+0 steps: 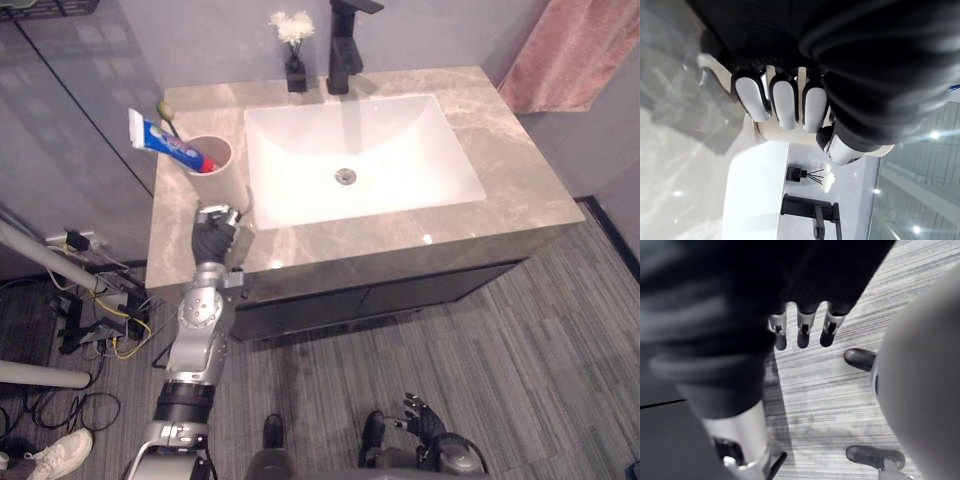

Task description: Organize washtable

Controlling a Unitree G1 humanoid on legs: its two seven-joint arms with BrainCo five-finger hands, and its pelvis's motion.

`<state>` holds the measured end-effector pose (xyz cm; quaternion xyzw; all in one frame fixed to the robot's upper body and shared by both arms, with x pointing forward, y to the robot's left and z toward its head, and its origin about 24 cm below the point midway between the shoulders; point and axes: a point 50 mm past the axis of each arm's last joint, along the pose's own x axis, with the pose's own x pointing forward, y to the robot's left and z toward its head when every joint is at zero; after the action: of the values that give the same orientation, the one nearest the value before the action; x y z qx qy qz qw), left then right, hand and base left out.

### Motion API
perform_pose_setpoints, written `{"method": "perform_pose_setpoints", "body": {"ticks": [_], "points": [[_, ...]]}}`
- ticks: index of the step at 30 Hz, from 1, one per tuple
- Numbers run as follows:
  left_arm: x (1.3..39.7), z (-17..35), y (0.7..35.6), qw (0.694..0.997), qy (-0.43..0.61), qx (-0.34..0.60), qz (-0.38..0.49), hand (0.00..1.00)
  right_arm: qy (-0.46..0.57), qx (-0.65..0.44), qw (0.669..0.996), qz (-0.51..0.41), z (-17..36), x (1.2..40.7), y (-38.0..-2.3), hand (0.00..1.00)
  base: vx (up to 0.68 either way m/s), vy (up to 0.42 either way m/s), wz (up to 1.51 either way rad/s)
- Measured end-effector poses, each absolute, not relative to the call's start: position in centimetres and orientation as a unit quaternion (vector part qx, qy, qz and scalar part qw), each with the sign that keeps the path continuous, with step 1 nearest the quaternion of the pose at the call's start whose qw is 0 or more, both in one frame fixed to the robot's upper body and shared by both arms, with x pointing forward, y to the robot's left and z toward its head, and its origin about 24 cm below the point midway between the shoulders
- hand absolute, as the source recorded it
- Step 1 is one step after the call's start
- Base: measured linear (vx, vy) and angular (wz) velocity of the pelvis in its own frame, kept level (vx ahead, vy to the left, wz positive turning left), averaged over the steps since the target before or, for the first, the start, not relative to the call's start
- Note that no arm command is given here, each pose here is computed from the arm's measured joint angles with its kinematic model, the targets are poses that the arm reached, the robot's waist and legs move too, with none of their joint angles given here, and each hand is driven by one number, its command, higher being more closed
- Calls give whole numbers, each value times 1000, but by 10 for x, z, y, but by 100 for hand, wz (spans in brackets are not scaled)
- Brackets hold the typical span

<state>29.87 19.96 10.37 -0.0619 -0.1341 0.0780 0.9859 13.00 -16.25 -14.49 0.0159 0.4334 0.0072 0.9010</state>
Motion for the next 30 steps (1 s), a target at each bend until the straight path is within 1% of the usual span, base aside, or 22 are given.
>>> {"method": "perform_pose_setpoints", "body": {"ticks": [11, 20, 30], "points": [[300, 104, 198, 986, -134, -61, 76, 100, 434, 16, 901, 7, -145, 130, -163, 0, 0, 0, -1], [308, 106, 198, 986, -131, -62, 79, 100, 434, 12, 901, 6, -145, 130, -166, 0, 0, 0, -3], [321, 114, 209, 983, -131, -71, 107, 100, 436, 8, 900, 3, -145, 128, -169, 0, -1, 2, -3]]}}
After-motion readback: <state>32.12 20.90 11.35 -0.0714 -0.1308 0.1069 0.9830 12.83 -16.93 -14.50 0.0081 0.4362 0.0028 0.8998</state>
